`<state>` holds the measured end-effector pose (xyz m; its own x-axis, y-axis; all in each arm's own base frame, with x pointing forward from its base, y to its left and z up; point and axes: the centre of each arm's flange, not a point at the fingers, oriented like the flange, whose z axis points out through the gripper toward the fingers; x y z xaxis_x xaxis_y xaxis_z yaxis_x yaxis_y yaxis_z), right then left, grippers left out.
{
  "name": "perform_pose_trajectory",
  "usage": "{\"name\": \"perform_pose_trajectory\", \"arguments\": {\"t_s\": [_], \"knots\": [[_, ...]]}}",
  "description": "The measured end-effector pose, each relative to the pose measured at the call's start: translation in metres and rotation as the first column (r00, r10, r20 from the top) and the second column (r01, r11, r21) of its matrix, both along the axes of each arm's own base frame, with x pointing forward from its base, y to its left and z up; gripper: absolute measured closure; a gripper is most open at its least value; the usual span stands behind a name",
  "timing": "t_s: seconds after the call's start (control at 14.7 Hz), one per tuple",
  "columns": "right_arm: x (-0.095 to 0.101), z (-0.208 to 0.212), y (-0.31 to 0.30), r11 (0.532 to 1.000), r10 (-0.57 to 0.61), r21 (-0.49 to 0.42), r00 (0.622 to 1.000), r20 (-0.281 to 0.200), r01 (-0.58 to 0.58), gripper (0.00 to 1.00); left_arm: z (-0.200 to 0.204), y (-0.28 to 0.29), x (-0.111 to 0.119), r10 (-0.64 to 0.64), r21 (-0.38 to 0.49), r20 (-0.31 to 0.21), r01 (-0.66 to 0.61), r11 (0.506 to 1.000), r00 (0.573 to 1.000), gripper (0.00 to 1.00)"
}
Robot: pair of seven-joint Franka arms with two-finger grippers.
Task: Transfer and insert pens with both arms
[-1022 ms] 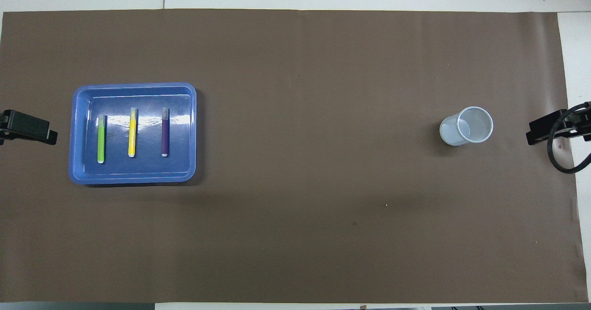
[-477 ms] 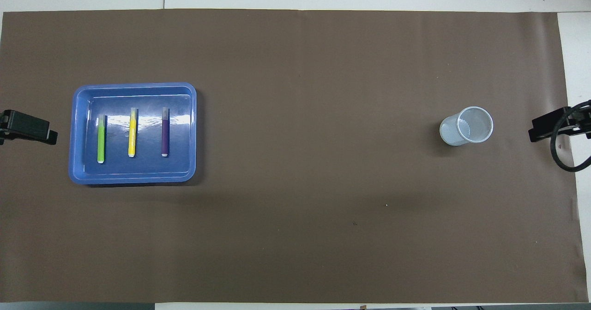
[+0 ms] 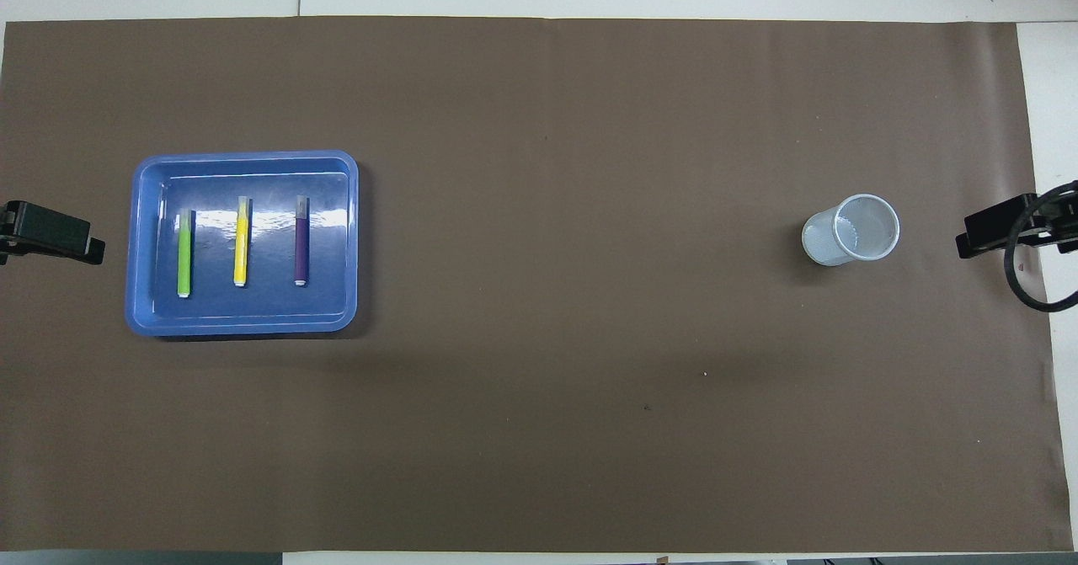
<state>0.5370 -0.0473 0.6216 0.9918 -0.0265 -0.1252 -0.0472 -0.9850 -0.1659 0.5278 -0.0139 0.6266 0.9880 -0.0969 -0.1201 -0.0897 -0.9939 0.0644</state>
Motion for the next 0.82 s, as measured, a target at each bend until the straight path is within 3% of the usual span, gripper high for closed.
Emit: {"name": "perform_pose_trajectory", "arguments": {"t_s": [0.2,0.34,0.68,0.82], "knots": [[0.001,-0.001,-0.003,0.992,-0.029,0.120,1.000,0.007,0.028,0.00,-0.002,-0.007,0.000,-0.013,0.000,0.012,0.013,1.000,1.000,0.00],[0.002,-0.001,0.010,0.984,-0.016,0.178,1.000,0.009,0.015,0.00,-0.017,-0.023,0.003,-0.035,0.000,0.051,0.035,0.999,0.998,0.00],[0.003,-0.003,0.046,0.980,0.047,0.192,0.999,0.005,-0.047,0.00,-0.093,-0.051,0.010,-0.034,-0.001,0.131,0.034,0.999,0.991,0.00],[0.004,-0.003,0.054,0.980,0.059,0.192,0.998,0.007,-0.060,0.00,-0.130,-0.059,0.011,-0.036,0.000,0.140,0.037,0.999,0.989,0.00]]}}
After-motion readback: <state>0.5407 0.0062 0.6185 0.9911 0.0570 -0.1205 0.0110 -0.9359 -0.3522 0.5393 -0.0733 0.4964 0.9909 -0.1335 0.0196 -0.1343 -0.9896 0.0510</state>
